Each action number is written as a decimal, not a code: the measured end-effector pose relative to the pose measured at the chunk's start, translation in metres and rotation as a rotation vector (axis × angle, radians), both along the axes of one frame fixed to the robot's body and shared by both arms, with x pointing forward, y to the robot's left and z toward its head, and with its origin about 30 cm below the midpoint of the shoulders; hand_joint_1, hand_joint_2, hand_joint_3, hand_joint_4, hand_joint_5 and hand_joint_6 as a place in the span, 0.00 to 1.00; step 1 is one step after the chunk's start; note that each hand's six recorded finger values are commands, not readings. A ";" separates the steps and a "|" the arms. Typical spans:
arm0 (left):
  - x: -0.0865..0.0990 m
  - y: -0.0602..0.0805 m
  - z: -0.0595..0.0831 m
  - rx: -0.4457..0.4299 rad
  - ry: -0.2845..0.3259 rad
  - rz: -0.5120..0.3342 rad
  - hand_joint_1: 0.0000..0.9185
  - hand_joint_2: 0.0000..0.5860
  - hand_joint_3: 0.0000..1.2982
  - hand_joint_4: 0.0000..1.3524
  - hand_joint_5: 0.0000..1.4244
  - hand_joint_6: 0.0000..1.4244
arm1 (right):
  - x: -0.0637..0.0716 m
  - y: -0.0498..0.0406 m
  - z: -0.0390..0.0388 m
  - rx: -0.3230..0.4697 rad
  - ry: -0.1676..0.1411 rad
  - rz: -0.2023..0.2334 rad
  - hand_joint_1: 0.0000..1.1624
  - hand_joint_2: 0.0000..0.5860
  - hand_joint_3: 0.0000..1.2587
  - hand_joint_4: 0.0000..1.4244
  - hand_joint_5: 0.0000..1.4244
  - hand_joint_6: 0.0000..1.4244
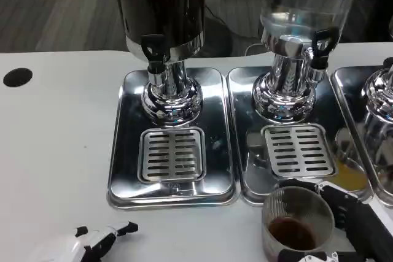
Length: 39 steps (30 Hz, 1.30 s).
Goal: Grasp the cup under the faucet to collect the drink, then remove the cup.
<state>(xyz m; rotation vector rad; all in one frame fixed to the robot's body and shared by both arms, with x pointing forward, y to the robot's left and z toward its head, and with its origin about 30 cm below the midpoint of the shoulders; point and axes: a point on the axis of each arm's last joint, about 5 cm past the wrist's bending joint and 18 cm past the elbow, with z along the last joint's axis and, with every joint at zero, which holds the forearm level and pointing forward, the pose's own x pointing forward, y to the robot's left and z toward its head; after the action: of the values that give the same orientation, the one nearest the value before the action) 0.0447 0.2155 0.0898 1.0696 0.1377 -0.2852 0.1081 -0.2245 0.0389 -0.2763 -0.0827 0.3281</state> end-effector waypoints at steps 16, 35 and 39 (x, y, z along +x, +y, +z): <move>-0.003 -0.004 0.001 0.023 0.008 -0.011 0.08 0.17 0.21 0.16 0.19 0.08 | -0.002 -0.0030 -0.0003 0.028 -0.079 0.018 0.60 0.22 0.18 0.20 0.24 0.11; -0.008 -0.003 0.000 0.014 0.012 -0.010 0.08 0.17 0.21 0.16 0.19 0.07 | 0.006 -0.0055 0.0177 0.163 -0.108 0.003 0.22 0.92 0.25 0.15 0.18 0.11; -0.008 -0.003 -0.001 -0.009 0.000 -0.006 0.06 0.18 0.21 0.16 0.19 0.07 | 0.014 -0.0169 0.0282 0.180 -0.089 -0.042 0.19 1.00 0.25 0.13 0.15 0.07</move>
<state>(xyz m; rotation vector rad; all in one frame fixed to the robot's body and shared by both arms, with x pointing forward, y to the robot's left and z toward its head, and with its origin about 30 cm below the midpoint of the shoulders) 0.0371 0.2128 0.0892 1.0612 0.1332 -0.2912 0.1224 -0.2414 0.0671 -0.1144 -0.1930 0.2645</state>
